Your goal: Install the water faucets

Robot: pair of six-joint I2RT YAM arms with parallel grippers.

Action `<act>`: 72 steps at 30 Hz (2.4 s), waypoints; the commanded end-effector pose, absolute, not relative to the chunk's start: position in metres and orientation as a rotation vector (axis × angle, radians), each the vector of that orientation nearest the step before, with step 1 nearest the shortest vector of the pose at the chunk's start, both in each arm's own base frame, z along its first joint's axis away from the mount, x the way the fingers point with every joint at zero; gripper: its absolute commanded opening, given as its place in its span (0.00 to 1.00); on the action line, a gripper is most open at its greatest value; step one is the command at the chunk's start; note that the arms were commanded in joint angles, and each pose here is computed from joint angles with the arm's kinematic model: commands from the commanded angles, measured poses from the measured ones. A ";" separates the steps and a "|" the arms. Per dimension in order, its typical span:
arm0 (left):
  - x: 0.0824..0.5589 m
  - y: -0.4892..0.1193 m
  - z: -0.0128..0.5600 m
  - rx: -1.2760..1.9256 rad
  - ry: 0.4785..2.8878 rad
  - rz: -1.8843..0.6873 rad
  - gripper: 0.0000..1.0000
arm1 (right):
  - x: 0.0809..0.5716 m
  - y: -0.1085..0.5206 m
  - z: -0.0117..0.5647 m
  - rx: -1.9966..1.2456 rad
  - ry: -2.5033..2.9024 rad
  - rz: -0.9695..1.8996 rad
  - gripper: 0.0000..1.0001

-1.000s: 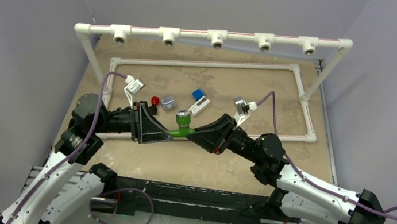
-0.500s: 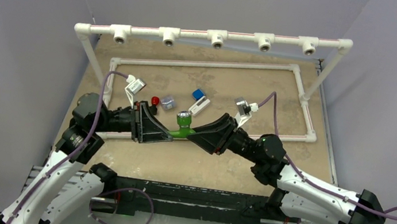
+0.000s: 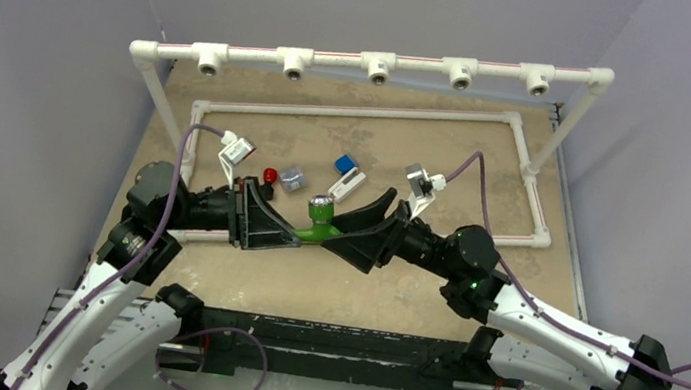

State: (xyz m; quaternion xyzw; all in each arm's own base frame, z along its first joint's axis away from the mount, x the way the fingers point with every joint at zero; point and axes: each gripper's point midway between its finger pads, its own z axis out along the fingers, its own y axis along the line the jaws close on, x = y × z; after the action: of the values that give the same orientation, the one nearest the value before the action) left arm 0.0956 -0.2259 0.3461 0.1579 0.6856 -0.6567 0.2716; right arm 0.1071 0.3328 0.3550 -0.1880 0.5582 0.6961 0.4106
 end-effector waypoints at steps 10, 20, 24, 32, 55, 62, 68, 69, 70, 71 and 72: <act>0.098 -0.227 0.350 0.442 1.823 -1.768 0.00 | 0.095 0.332 0.378 -0.592 1.373 1.743 0.55; 0.098 -0.227 0.352 0.449 1.817 -1.770 0.00 | 0.095 0.333 0.379 -0.596 1.380 1.738 0.39; 0.098 -0.227 0.352 0.450 1.816 -1.769 0.00 | 0.096 0.332 0.376 -0.592 1.388 1.731 0.00; 0.099 -0.228 0.351 0.444 1.819 -1.767 0.30 | 0.101 0.325 0.380 -0.528 1.380 1.711 0.00; 0.190 -0.214 0.421 0.465 1.834 -1.145 0.70 | 0.150 0.275 0.380 -0.390 1.520 1.217 0.00; 0.261 -0.184 0.478 0.342 1.760 -0.747 0.70 | 0.166 0.265 0.381 -0.364 1.517 1.094 0.00; 0.324 -0.154 0.500 0.226 1.702 -0.420 0.66 | 0.182 0.262 0.384 -0.349 1.500 0.990 0.00; 0.335 -0.145 0.500 0.191 1.699 -0.349 0.66 | 0.185 0.262 0.384 -0.347 1.498 0.972 0.00; 0.343 -0.140 0.501 0.182 1.687 -0.298 0.66 | 0.188 0.261 0.386 -0.344 1.494 0.951 0.00; 0.352 -0.134 0.502 0.163 1.676 -0.243 0.66 | 0.193 0.260 0.387 -0.339 1.493 0.924 0.00; 0.360 -0.127 0.503 0.144 1.665 -0.189 0.64 | 0.198 0.258 0.387 -0.328 1.495 0.886 0.00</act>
State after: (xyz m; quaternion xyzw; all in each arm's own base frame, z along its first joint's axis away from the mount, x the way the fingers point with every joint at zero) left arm 0.3243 -0.1680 0.4980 0.1033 0.7428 -0.2185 0.6243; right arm 0.1808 0.2706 0.3471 -0.1663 0.6841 0.4189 0.5735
